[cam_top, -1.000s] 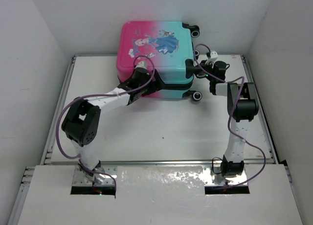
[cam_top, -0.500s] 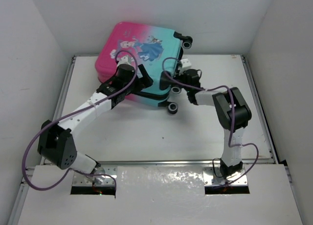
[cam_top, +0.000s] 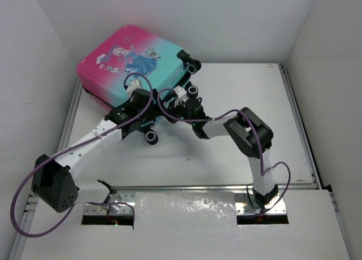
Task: Pack the luggage
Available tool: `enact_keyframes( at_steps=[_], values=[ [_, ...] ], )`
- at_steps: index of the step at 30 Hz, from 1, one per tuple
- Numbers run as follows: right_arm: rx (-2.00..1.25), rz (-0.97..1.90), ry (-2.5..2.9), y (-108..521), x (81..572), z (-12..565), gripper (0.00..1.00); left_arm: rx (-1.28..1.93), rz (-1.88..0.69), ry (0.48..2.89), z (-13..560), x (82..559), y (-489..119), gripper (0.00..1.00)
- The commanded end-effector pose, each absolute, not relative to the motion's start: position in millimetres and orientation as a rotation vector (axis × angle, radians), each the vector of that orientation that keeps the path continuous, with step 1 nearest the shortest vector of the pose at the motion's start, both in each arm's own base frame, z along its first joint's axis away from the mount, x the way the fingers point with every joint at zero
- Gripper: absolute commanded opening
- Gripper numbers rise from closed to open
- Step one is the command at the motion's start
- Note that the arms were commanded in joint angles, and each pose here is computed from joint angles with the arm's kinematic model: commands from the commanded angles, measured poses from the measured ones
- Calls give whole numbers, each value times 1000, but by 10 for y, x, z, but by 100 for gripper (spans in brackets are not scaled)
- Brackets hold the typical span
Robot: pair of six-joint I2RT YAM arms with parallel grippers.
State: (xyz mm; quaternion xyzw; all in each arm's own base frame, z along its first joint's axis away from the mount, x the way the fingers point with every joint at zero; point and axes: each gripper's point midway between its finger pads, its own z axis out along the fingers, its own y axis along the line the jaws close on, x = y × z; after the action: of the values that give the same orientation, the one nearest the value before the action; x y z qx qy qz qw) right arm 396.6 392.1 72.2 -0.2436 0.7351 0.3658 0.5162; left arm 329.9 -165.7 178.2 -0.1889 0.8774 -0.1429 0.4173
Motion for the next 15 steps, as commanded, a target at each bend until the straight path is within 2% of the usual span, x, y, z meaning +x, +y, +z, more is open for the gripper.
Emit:
enact_keyframes(
  at_steps=[1,4,6,7,8,9,10,15],
  values=[
    [-681,1056,1603,4318,3761,1121,0,-549,-313,2123,1829,3434,-1543,100],
    [-682,983,1632,4300,3887,1020,0,-555,-269,2143,1705,3436,-1492,96],
    [-642,876,1654,4160,4081,945,0,-554,-233,2162,1585,3421,-1436,80],
    [-596,839,1668,4013,4225,918,0,-551,-231,2157,1572,3436,-1427,62],
    [-554,804,1692,3890,4308,867,0,-550,-217,2165,1522,3430,-1392,26],
    [-500,771,1702,3751,4412,879,0,-549,-215,2166,1503,3439,-1382,8],
    [-385,691,1730,3443,4637,854,0,-551,-212,2167,1495,3438,-1364,0],
    [-98,534,1753,2468,5120,847,0,-516,-195,2165,1513,3456,-1322,0]
  ],
)
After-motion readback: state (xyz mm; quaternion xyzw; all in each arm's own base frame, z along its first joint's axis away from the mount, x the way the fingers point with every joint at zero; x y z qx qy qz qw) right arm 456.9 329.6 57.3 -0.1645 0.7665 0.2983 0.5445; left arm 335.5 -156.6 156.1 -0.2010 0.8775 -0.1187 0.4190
